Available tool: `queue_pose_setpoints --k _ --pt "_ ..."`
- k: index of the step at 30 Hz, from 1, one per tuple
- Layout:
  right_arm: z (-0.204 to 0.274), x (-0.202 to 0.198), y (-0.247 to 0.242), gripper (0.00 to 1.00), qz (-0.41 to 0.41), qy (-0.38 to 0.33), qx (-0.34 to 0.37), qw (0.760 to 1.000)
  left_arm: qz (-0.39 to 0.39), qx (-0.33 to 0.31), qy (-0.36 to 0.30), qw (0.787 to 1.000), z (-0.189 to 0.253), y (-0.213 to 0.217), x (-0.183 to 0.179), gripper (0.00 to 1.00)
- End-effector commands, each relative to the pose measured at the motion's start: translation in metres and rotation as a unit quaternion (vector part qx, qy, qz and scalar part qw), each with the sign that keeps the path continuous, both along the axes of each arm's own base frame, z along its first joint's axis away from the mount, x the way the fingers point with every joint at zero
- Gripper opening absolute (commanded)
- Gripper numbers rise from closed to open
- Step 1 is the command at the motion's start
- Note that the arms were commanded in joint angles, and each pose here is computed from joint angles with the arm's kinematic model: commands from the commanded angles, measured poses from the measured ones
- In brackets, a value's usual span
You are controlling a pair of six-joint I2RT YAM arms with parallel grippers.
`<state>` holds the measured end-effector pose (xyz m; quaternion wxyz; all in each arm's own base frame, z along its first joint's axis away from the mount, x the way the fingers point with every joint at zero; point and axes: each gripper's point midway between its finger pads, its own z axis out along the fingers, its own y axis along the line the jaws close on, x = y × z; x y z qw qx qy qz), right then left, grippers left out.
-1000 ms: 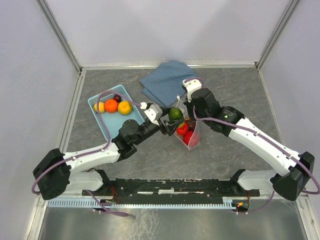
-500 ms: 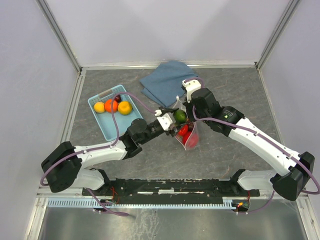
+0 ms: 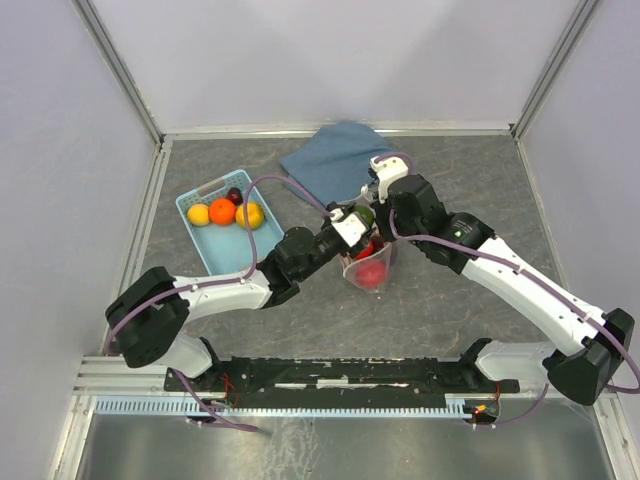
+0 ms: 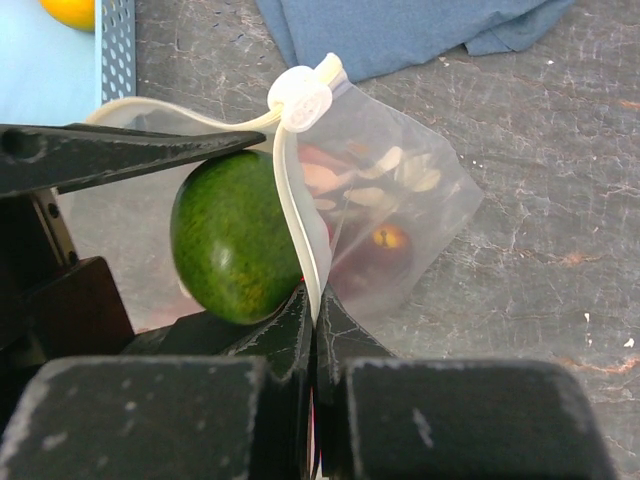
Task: Place the food in the zip-top bag and seal the zipper
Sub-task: Place the fake fruit in the zipper food storage bag.
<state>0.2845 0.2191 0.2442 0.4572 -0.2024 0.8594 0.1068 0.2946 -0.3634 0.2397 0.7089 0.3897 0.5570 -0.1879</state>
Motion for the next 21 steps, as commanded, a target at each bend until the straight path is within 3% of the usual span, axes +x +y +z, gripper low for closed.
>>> queue_pose_setpoints --k 1,11,21 --pt "0.029 0.000 0.010 0.02 0.009 -0.032 0.048 0.998 0.034 -0.050 -0.018 0.998 0.026 0.003 0.010 0.22" --pt "0.024 -0.002 0.024 0.02 0.022 -0.016 0.076 0.997 0.060 -0.203 0.055 0.976 0.044 0.004 0.019 0.24" --pt "0.019 -0.002 0.020 0.02 0.008 -0.011 0.077 0.997 0.119 -0.277 0.089 0.949 0.042 0.011 0.039 0.34"
